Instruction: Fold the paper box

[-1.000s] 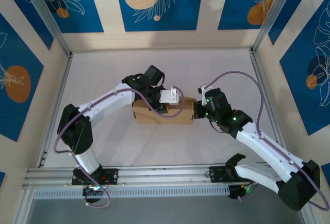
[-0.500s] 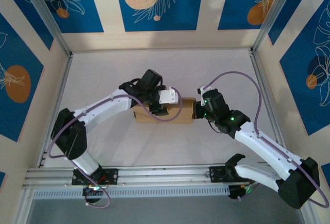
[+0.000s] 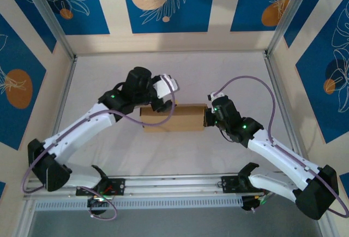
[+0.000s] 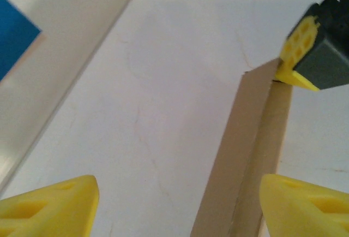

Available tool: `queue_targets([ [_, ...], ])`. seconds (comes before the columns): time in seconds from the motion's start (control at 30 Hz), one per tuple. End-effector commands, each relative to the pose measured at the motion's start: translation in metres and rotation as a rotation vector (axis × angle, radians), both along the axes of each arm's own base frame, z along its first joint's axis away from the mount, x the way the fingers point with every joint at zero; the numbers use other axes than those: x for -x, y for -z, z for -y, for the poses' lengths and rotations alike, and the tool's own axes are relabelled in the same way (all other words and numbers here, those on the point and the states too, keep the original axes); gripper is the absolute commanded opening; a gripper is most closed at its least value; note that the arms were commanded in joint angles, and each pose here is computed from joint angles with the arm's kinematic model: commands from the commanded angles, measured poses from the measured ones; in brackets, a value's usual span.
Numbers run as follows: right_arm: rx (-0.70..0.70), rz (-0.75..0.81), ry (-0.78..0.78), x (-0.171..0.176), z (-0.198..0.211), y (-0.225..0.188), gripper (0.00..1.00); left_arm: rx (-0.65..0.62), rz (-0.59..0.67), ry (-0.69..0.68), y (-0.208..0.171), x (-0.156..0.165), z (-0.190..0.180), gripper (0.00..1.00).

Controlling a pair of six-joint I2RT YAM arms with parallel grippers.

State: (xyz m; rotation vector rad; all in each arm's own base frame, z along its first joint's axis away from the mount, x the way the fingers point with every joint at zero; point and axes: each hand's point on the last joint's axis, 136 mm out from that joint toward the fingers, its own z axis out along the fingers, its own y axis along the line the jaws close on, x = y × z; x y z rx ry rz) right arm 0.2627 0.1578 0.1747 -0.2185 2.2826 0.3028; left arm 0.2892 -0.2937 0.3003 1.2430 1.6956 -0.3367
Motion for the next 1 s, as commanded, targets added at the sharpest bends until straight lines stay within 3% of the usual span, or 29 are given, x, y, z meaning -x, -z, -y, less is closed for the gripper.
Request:
queue_targets([
  [0.0, 0.082, -0.091, -0.004, 0.017, 0.012, 0.028, 0.0, 0.063, 0.021, -0.182, -0.033, 0.001, -0.04, 0.76],
  [0.2, 0.08, -0.085, -0.024, 0.017, 0.009, 0.026, 0.0, -0.068, 0.005, -0.325, -0.004, 0.012, -0.122, 0.68],
  [0.37, 0.075, -0.071, -0.038, 0.016, 0.009, 0.021, 0.0, -0.252, -0.018, -0.245, 0.045, 0.041, -0.149, 0.7],
  [0.6, 0.061, -0.08, -0.051, 0.018, 0.006, 0.023, 0.0, -0.364, -0.049, -0.163, 0.078, 0.044, -0.149, 0.63],
  [0.97, 0.046, -0.076, -0.046, 0.021, 0.008, 0.024, 0.0, -0.376, -0.065, -0.218, 0.099, 0.015, -0.141, 0.48],
])
